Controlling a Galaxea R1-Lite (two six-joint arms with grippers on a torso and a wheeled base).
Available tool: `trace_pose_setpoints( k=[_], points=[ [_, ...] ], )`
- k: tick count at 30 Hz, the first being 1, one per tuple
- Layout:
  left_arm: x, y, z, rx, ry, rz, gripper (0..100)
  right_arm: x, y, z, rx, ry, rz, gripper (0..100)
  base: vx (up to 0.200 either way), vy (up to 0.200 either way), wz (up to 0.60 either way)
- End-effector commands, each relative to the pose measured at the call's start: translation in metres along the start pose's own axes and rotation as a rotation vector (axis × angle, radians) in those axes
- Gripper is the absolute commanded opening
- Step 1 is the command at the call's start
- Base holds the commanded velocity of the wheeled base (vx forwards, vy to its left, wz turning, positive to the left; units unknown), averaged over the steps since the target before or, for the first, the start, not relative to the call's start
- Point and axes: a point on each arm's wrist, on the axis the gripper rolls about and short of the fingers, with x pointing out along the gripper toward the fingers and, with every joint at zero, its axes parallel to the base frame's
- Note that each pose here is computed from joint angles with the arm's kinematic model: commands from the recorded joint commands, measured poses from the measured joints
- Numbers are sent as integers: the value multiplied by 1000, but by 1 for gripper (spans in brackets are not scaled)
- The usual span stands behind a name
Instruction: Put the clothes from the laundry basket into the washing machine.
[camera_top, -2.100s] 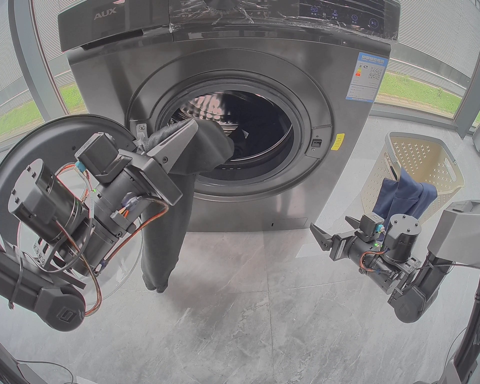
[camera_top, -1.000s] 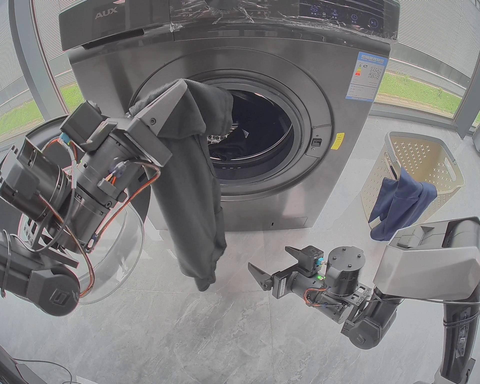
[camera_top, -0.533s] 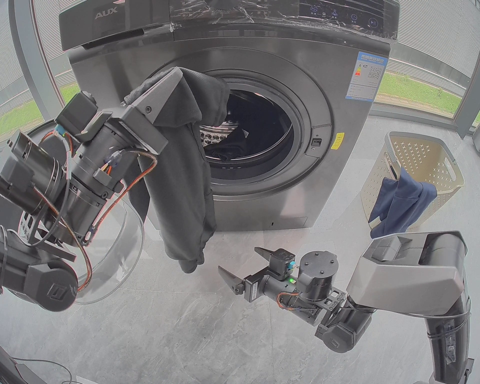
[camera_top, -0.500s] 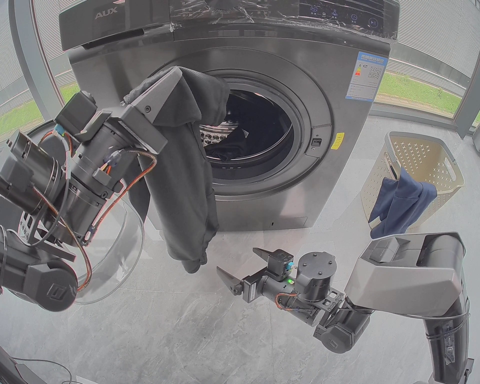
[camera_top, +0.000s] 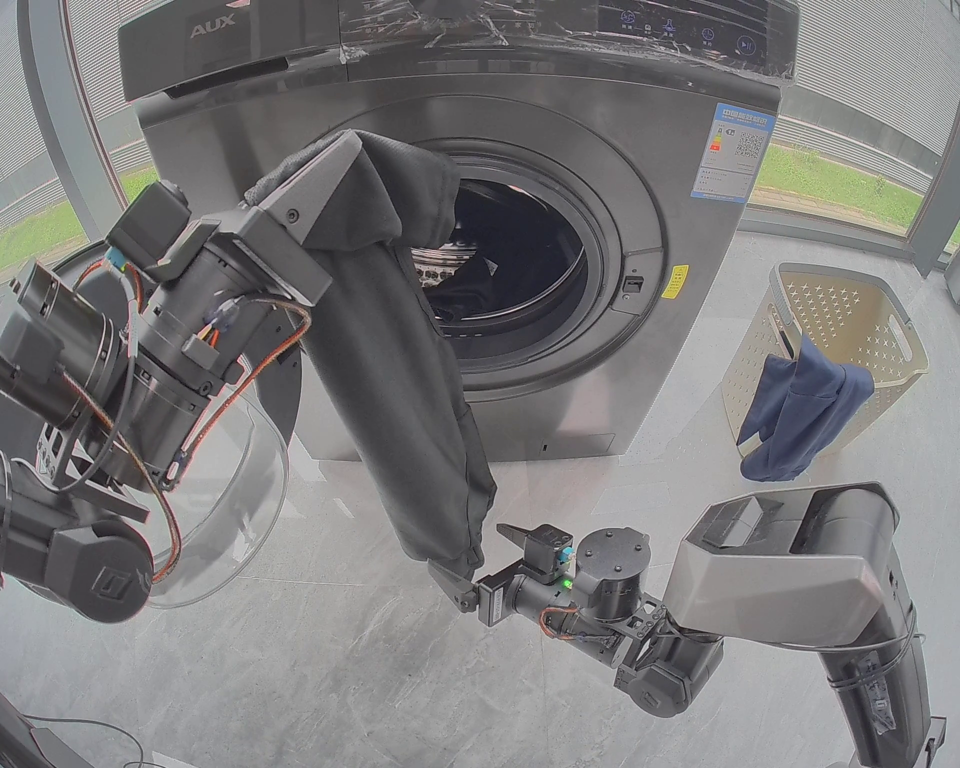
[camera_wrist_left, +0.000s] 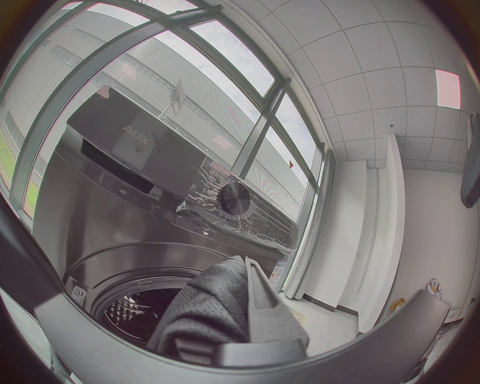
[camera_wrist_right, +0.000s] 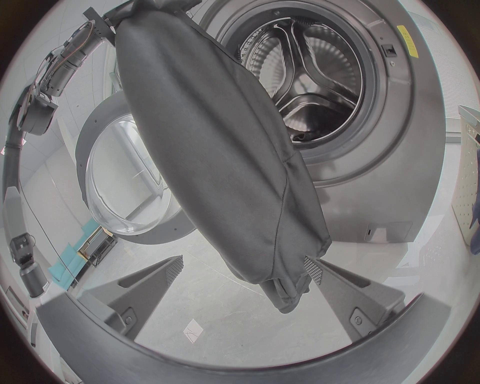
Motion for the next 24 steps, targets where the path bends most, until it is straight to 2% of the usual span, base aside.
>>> trace_pose_setpoints(
  k=[1, 4, 6, 9, 11, 14, 15, 18, 24],
  points=[
    [0, 0, 1, -1, -2, 0, 0, 2, -3, -11, 1, 27, -9, 100, 0, 0, 0],
    [0, 0, 1, 0, -4, 0, 0, 4, -6, -16, -6, 31, -18, 100, 0, 0, 0],
    [0, -1, 1, -1, -4, -2, 0, 12, -15, -27, -36, 38, -35, 100, 0, 0, 0],
    [0, -1, 1, -2, -3, -3, 0, 17, -26, -33, -79, 44, -58, 100, 0, 0, 0],
    [0, -1, 1, -2, -3, -3, 0, 22, -30, -38, -89, 53, -65, 100, 0, 0, 0],
    [0, -1, 1, -2, -5, -3, 0, 25, -32, -37, -102, 56, -66, 100, 0, 0, 0],
    [0, -1, 1, -2, -3, -3, 0, 31, -36, -36, -124, 53, -74, 100, 0, 0, 0],
    [0, -1, 2, -1, -5, -2, 0, 41, -40, -40, -143, 47, -79, 100, 0, 0, 0],
    [0, -1, 2, -1, -5, -2, 0, 55, -39, -42, -159, 14, -73, 100, 0, 0, 0]
  ],
)
